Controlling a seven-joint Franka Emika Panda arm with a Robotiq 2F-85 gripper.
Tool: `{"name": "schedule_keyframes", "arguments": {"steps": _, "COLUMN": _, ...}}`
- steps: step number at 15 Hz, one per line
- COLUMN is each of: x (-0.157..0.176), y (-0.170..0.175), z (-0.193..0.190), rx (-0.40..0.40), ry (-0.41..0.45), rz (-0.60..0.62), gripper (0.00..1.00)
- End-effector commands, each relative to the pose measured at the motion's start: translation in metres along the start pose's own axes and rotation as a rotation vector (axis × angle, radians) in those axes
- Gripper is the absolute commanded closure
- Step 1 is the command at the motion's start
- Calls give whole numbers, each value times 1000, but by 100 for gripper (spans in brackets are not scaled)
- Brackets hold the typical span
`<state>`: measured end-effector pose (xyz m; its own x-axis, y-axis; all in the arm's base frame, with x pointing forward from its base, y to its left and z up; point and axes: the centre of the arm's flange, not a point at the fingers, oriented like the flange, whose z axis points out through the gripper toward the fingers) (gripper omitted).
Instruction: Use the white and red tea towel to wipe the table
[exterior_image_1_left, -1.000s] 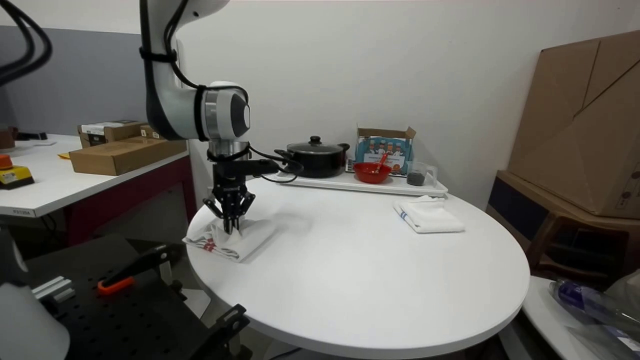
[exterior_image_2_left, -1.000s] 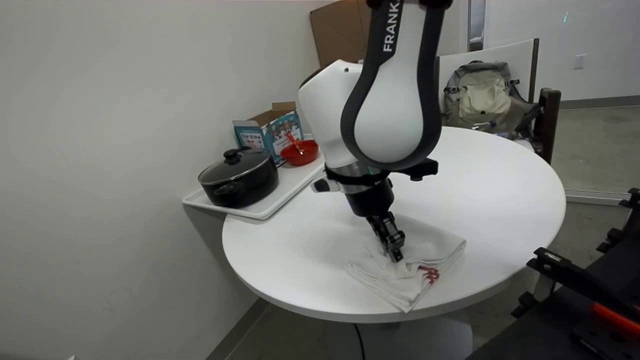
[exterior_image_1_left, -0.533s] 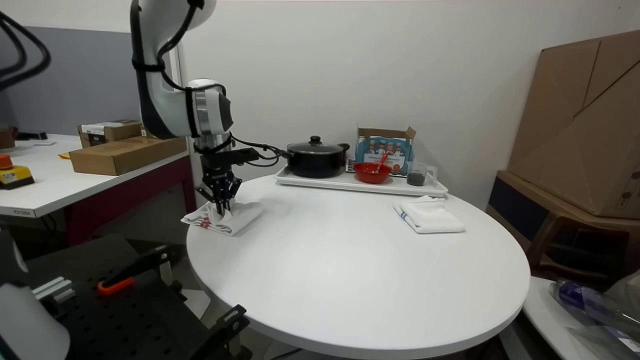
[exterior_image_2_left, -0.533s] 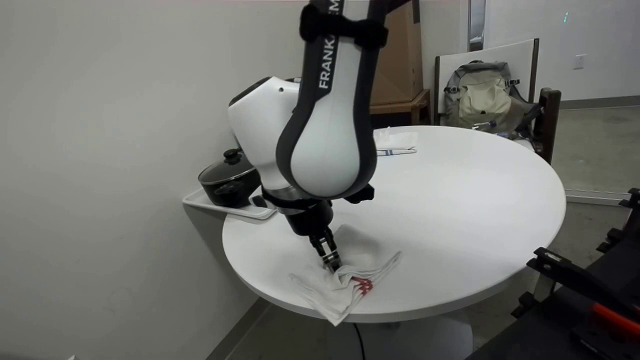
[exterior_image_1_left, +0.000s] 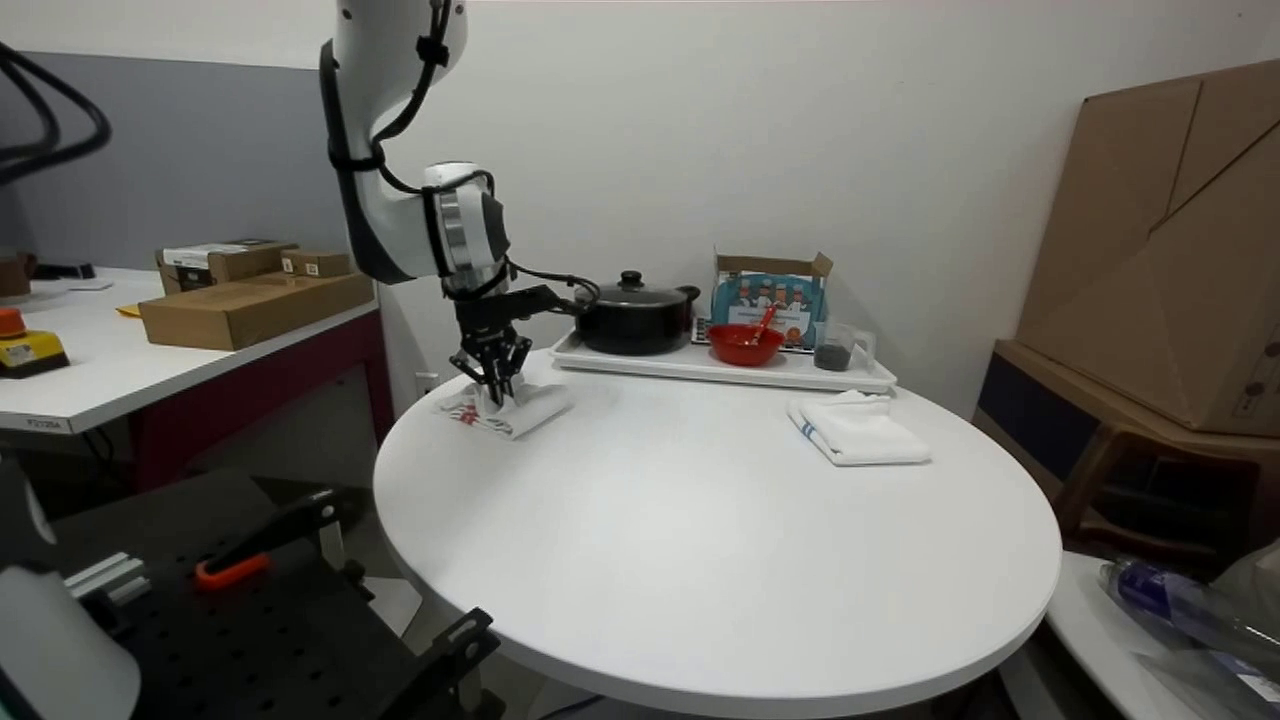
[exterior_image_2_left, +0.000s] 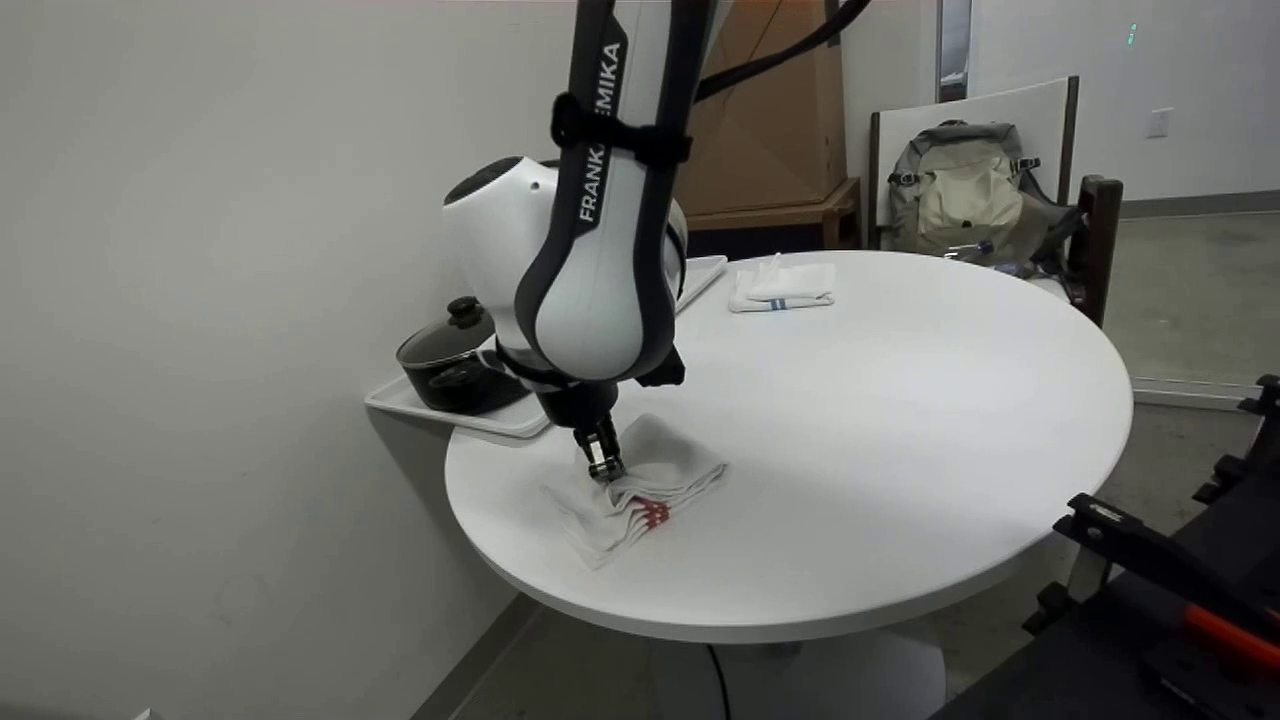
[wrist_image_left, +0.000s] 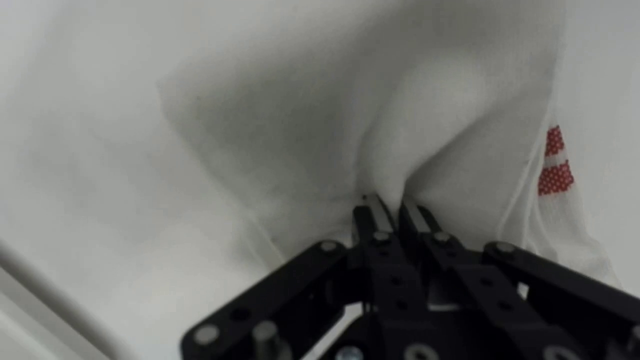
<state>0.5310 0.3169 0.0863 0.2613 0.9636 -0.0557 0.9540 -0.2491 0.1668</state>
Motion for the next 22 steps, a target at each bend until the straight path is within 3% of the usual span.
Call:
{"name": "schedule_keyframes", "arguments": {"steps": 1, "x": -33, "y": 58, "z": 29, "rx": -42, "ry": 1, "rz": 111, "gripper": 95}}
{"name": "schedule_keyframes", "arguments": {"steps": 2, "x": -45, "y": 74, "z": 29, "rx": -45, "ry": -8, "rz": 138, "gripper": 67}}
{"name": "schedule_keyframes", "arguments": {"steps": 4, "x": -70, "y": 99, "z": 27, "rx": -22, "ry": -30, "rz": 220, "gripper": 59}}
{"name": "schedule_keyframes", "arguments": {"steps": 7, "x": -105, "y": 125, "z": 16, "rx": 40, "ry": -68, "rz": 386, "gripper": 36}}
{"name": "schedule_keyframes", "arguments": {"steps": 12, "x": -150, "y": 149, "z": -49, "rx": 137, "ry": -85, "rz": 645, "gripper": 1}}
{"name": "schedule_keyframes", "arguments": {"steps": 16, "x": -170, "y": 156, "z": -129, "rx": 111, "ry": -28, "rz": 860, "gripper": 0}}
{"name": "schedule_keyframes", "arguments": {"steps": 19, "x": -180, "y": 149, "z": -166, "rx": 84, "ry": 15, "rz": 1022, "gripper": 0}}
{"name": "schedule_keyframes", "arguments": {"steps": 20, "x": -168, "y": 172, "z": -141, "rx": 81, "ry": 6, "rz": 928, "gripper": 0}}
{"name": "schedule_keyframes", "arguments": {"steps": 22, "x": -174, "y": 165, "z": -159, "rx": 77, "ry": 15, "rz": 981, "gripper": 0}}
